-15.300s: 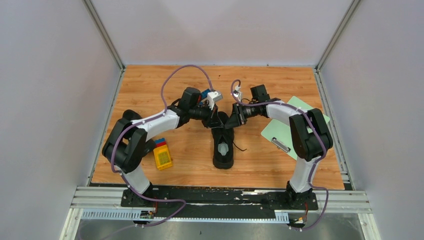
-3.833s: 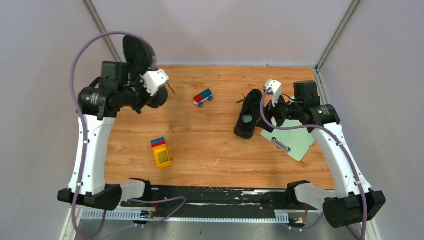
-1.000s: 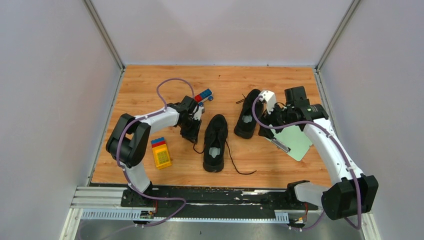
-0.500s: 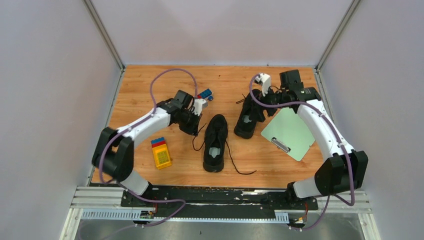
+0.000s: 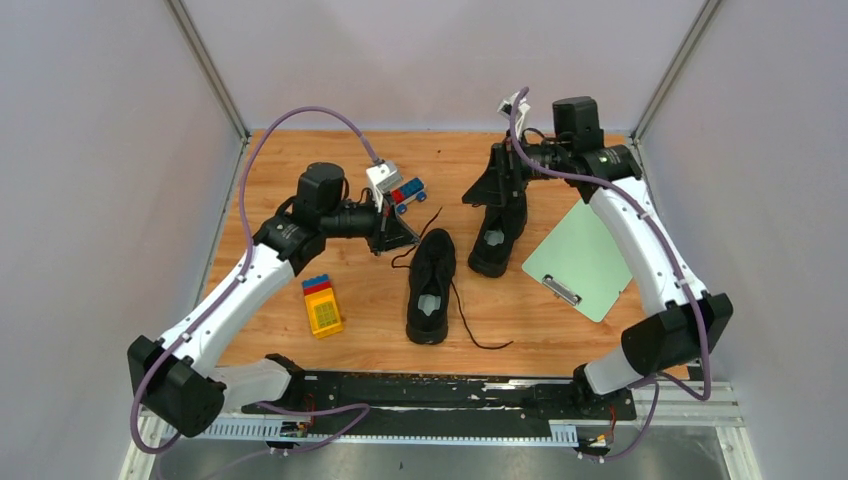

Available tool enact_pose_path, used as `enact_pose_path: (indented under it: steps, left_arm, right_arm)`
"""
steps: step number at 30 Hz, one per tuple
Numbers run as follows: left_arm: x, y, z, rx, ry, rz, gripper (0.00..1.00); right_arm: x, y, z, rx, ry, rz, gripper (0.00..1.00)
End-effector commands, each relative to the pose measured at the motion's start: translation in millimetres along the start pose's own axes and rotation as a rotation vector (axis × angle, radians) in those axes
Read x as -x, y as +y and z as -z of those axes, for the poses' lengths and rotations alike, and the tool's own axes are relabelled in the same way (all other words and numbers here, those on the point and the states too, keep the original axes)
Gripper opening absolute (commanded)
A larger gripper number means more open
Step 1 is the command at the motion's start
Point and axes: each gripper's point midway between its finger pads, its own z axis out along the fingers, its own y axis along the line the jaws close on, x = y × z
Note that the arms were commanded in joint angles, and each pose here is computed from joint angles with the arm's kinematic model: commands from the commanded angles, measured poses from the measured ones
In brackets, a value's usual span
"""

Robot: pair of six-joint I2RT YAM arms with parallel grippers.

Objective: Tie the shoes
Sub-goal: Wrap the shoelace around the shoelace.

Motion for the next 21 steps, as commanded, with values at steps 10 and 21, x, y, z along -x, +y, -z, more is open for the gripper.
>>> enact_pose_path:
  steps: [10,21]
  left_arm:
    - [26.9,-10.1,-21.5,-0.142,-0.092,0.095,0.0]
    - [37.2,-8.4,-27.7,-0.164,-0.106,0.11,0.0]
  right_arm:
    - [-10.1,32.0,-30.2,0.235,0.064,-0.239,0.69]
    - [-10.5,29.0,-50.8,0.216,0.077,-0.193,0.34]
